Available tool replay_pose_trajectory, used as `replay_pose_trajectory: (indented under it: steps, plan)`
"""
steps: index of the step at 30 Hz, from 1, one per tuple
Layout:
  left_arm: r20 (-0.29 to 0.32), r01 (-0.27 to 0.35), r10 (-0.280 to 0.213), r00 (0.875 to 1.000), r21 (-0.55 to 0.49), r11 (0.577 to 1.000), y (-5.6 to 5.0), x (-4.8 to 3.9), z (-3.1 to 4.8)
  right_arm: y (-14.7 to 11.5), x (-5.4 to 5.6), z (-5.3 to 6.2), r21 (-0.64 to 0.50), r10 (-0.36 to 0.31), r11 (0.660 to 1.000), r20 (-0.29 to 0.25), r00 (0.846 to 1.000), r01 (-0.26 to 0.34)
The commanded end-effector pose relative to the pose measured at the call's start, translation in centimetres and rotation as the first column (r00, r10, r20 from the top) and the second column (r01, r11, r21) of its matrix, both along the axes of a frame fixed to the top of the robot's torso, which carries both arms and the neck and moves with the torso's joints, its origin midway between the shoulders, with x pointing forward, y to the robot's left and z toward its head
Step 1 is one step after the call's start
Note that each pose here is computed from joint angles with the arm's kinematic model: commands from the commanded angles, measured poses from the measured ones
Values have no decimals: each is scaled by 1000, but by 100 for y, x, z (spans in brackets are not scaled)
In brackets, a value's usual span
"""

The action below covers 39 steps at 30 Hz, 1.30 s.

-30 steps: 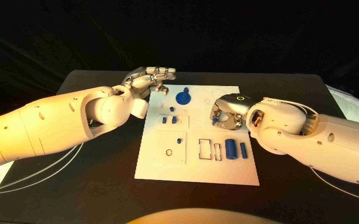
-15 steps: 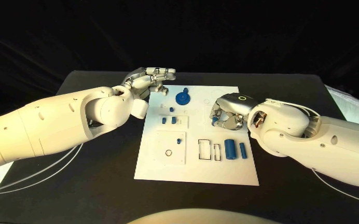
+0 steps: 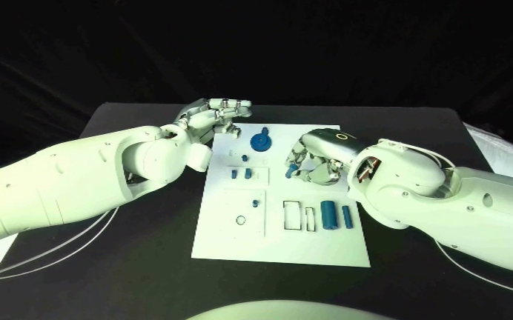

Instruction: Assemble the parts on the task board

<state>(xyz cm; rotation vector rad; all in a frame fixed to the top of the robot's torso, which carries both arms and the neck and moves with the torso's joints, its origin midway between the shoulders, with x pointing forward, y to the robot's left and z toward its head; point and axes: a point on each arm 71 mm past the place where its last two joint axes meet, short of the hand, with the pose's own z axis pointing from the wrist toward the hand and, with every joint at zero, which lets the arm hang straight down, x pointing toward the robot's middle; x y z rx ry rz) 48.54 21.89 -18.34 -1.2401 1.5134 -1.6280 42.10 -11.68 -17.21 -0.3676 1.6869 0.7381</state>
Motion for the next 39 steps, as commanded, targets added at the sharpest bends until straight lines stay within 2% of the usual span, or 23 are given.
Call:
replay_pose_trajectory:
  steps: [1, 7, 15, 20, 26, 39]
  plan:
    - [-2, 30, -30, 1000, -19, 999, -34, -8, 7, 161, -85, 2, 76, 44, 996, -32, 999, -42]
    - [-2, 33, -33, 999, -21, 999, -44, -1, 4, 493, -235, -49, 121, 135, 985, -65, 989, -127]
    - [-3, 34, -34, 999, -21, 999, -58, 7, 1, 797, -363, -264, 141, 216, 970, -146, 965, -196]
    - [-4, 35, -35, 999, -22, 999, -66, 9, -1, 873, -370, -389, 130, 229, 970, -179, 957, -207]
    - [-4, 36, -36, 999, -22, 999, -73, 9, 0, 911, -365, -482, 105, 234, 971, -207, 950, -216]
    - [-4, 37, -37, 999, -23, 999, -74, 9, -1, 912, -340, -580, 42, 226, 974, -204, 952, -222]
